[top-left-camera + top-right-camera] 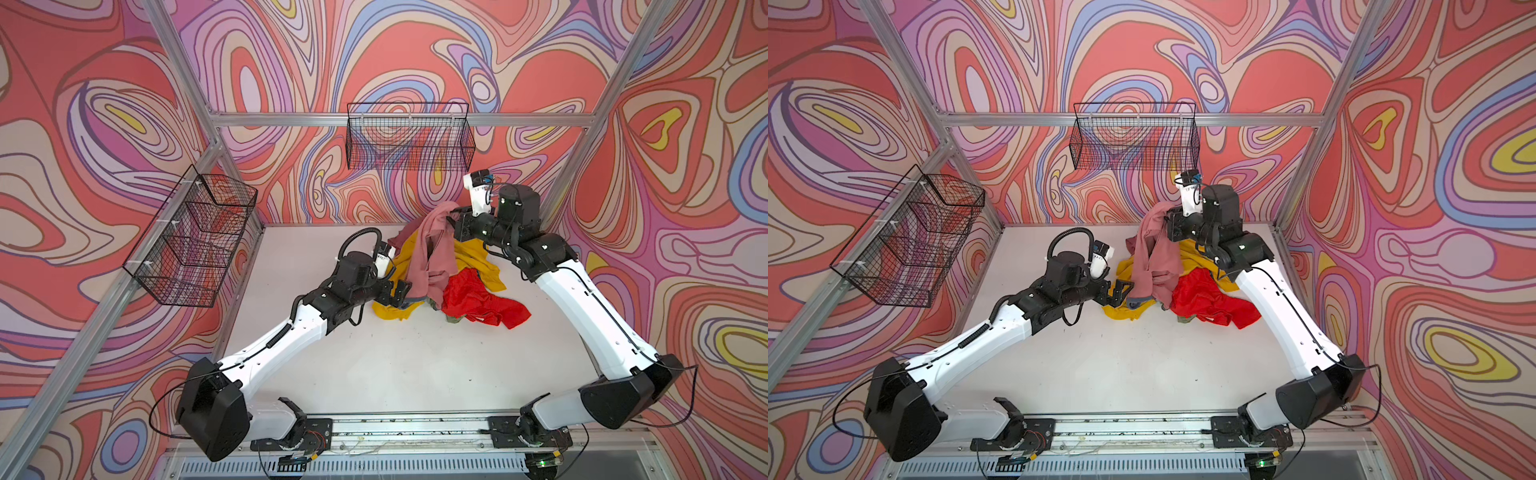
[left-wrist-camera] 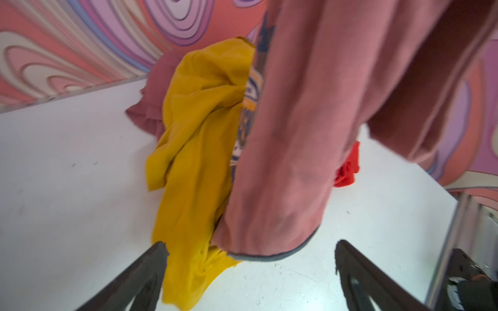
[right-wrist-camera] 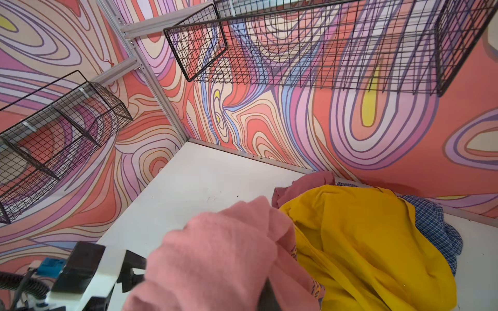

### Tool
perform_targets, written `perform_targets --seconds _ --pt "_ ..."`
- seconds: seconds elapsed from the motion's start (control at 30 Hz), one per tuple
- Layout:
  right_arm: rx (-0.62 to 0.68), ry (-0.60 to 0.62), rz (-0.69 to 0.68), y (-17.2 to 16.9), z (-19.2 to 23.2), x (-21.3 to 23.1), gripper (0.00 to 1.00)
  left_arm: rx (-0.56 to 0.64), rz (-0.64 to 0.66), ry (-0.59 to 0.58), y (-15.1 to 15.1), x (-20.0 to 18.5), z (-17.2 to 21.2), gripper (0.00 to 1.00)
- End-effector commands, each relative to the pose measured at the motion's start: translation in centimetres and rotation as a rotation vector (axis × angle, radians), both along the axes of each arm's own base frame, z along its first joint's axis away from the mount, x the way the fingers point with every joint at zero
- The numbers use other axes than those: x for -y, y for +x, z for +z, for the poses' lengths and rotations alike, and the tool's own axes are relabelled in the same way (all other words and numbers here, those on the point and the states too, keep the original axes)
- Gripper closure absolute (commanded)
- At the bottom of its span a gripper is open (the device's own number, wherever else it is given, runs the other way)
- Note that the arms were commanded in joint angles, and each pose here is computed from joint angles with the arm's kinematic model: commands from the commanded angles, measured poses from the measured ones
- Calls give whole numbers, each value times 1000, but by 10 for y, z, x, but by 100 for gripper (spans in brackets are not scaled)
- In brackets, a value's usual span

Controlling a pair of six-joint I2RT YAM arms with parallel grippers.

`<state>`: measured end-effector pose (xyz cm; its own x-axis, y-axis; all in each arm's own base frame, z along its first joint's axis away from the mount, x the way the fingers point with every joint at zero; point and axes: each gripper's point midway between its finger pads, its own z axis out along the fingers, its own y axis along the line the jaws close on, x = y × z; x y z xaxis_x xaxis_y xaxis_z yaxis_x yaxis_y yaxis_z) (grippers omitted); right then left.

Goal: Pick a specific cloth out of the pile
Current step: 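Move the left gripper to the hanging pink shirt and grasp it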

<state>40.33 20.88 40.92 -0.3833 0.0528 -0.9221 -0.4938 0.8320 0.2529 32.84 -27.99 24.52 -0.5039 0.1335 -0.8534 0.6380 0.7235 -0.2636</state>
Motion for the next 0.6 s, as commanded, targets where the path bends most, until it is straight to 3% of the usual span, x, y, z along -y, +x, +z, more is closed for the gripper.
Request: perform_targets --seconds 0.0,0.17,0.3,0.4,0.5,0.57 --pt "39 56 -21 4 18 -1 100 58 -221 -113 -10 39 26 0" --pt "28 77 -46 4 10 2 100 65 -284 -173 -8 58 19 2" --pt "26 90 -26 7 9 -3 100 -1 -250 -117 19 73 1 12" --pt "8 54 -21 12 -1 -5 100 -26 -204 -86 40 82 -4 37" --pt "15 -3 -76 19 -8 10 100 -30 -147 -68 53 82 -1 77" --pt "9 -15 -100 22 -10 25 100 -27 -104 -92 56 79 11 98"
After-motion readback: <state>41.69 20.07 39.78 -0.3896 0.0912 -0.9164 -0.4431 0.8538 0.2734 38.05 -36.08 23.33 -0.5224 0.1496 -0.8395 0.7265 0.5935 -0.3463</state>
